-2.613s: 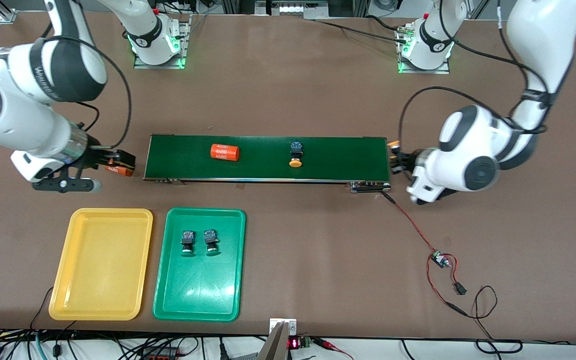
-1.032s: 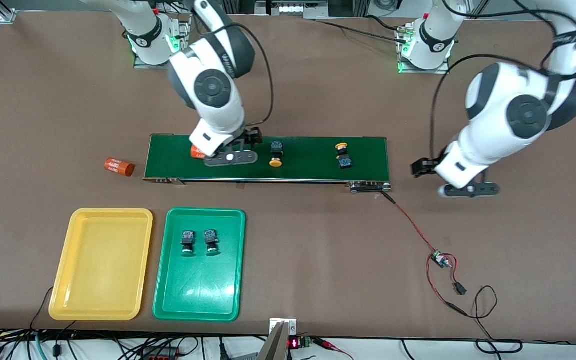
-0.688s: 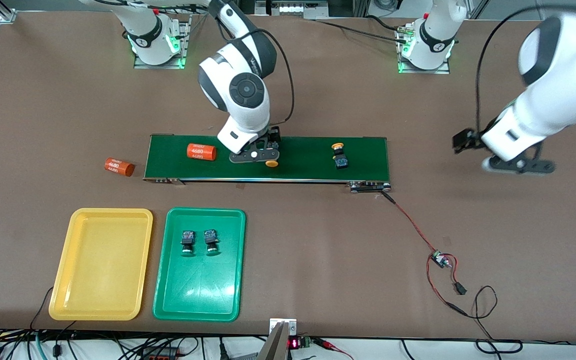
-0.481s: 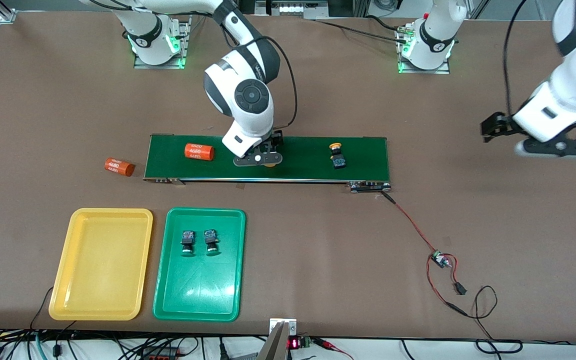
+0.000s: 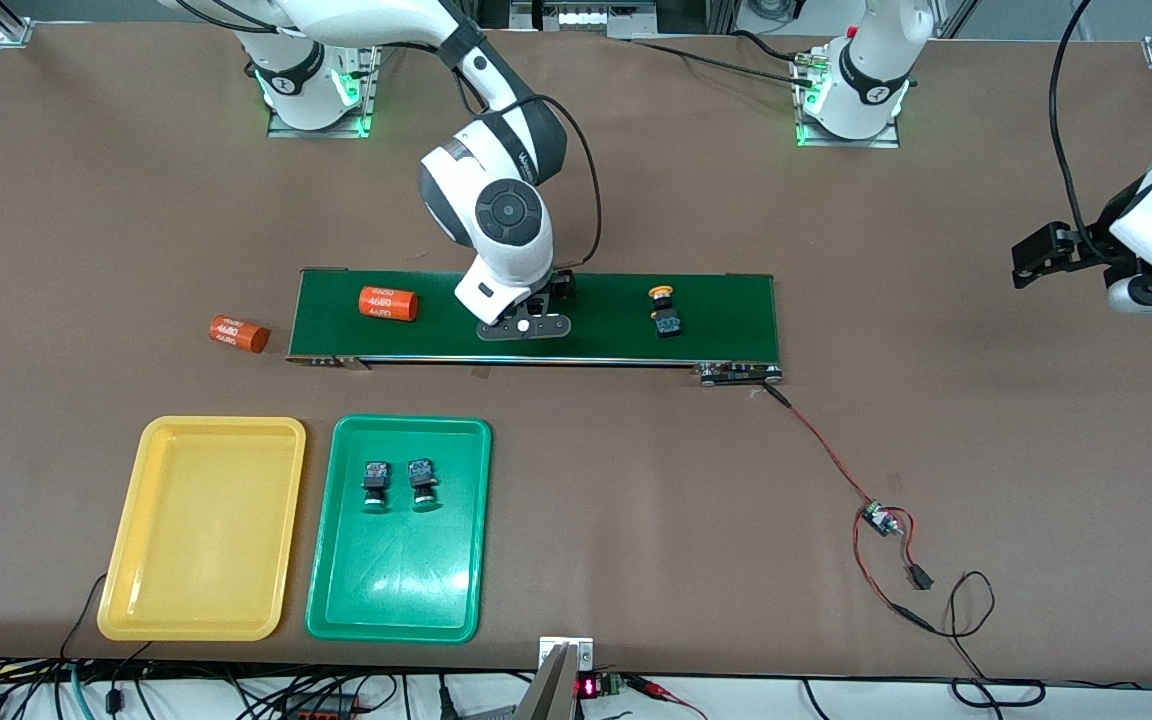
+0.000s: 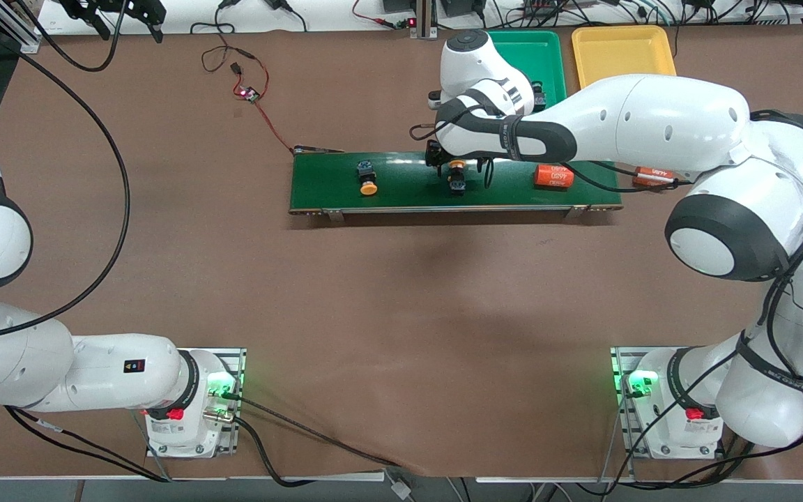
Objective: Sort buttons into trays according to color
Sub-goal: 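Grasp a yellow button with the right gripper while the left gripper withdraws, then carry the yellow button with the right gripper to the yellow tray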
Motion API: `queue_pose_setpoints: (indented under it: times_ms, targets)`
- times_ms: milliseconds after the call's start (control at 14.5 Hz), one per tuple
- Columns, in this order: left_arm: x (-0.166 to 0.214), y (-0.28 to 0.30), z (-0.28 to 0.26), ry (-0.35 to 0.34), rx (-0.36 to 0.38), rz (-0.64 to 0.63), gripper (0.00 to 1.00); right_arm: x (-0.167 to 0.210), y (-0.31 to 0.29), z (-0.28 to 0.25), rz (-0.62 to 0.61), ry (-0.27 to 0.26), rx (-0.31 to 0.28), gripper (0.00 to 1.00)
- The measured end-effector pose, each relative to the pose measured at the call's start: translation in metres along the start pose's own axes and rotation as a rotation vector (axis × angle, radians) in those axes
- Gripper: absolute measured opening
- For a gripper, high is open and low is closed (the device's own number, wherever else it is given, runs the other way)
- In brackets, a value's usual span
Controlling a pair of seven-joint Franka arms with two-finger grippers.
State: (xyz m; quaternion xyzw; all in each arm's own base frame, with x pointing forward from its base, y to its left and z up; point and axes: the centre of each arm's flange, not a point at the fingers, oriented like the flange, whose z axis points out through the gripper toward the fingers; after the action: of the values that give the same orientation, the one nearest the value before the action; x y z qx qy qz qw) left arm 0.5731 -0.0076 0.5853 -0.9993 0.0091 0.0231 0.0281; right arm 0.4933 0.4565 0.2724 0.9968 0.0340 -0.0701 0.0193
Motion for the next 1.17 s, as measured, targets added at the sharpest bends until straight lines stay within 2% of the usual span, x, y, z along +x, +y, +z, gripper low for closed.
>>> queue_pose_setpoints:
  times_ms: [275,413,481,756,963,1169]
  targets:
    - [0.001,-0.010,-0.003,0.007,-0.023,-0.022,1.00,0.001,-0.004,0.020,0.046,-0.014,0.003,1.00]
    - [0.001,-0.006,-0.005,0.009,-0.045,-0.020,1.00,0.001,-0.005,0.029,0.054,-0.018,-0.002,0.95]
    - [0.001,-0.005,-0.005,0.009,-0.046,-0.018,1.00,0.002,-0.004,0.031,0.062,-0.020,-0.004,0.87]
    - [0.001,0.001,-0.005,0.010,-0.047,-0.007,1.00,0.008,-0.004,0.021,0.113,0.000,0.010,0.44]
    - [0.001,0.010,-0.007,0.011,-0.047,0.009,1.00,0.024,-0.001,-0.011,0.130,0.039,0.030,0.43]
    - [-0.005,0.010,-0.016,0.029,-0.044,0.008,1.00,0.060,0.039,-0.066,0.207,0.081,0.014,0.43]
